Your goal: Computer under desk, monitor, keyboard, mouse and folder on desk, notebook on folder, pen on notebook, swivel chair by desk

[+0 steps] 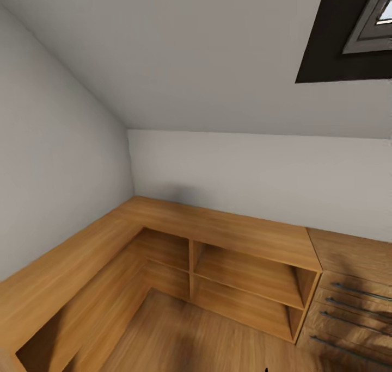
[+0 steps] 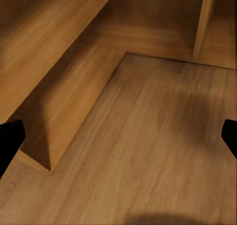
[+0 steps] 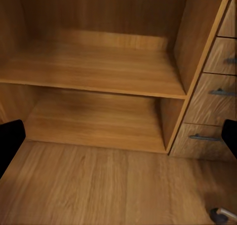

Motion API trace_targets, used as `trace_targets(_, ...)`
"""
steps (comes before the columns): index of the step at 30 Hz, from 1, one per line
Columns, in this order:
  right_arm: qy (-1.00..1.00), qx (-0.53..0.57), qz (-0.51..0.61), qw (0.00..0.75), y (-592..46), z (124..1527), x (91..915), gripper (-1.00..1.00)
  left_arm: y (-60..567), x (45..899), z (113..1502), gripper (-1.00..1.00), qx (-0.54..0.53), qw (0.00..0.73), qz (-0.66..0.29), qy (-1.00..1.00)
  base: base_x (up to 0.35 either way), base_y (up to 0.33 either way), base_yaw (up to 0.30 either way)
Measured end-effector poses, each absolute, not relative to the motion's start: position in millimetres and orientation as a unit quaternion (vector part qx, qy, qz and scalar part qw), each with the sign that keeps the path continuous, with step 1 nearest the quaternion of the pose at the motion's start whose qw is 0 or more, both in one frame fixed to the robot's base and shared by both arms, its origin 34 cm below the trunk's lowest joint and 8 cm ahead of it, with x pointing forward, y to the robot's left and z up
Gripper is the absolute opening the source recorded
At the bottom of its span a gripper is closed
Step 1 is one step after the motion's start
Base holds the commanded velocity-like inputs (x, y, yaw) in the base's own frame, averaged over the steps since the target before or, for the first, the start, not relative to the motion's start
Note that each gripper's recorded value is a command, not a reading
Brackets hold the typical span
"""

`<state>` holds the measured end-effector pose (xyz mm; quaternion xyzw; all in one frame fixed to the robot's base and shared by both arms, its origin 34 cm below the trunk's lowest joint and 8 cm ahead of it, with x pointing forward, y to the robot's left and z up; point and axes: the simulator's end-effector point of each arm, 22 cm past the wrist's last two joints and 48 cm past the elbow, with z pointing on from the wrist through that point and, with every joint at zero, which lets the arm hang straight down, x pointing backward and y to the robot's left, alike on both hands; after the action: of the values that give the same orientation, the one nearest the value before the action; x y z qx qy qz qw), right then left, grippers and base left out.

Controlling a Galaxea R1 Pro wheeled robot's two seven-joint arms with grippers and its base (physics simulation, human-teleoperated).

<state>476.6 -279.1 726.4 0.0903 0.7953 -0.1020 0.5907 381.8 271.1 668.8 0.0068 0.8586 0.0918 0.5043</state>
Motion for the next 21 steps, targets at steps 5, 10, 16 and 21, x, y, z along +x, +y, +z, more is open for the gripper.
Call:
trace_targets(5, 0.795, 0.090, -0.102, 0.591, -279.2, 726.3, 476.6, 1.00, 270.9, 381.8, 668.6, 1.00, 0.007, 0.504, 0.092, 0.859, 0.186, 0.237, -0.300)
trace_targets(10, 0.795, 0.089, -0.101, 0.591, -278.7, 726.2, 476.8, 1.00, 270.9, 381.8, 668.3, 1.00, 0.007, 0.504, 0.092, 0.859, 0.063, 0.070, -0.300)
trace_targets(16, 0.796, 0.088, -0.101, 0.591, -278.2, 726.1, 476.8, 1.00, 271.0, 381.9, 668.3, 1.00, 0.007, 0.504, 0.092, 0.859, 0.017, 0.019, -0.300)
trace_targets(21, 0.795, 0.087, -0.101, 0.592, -278.6, 726.8, 477.4, 1.00, 271.1, 382.3, 668.7, 1.00, 0.007, 0.504, 0.092, 0.859, 0.004, 0.004, -0.300)
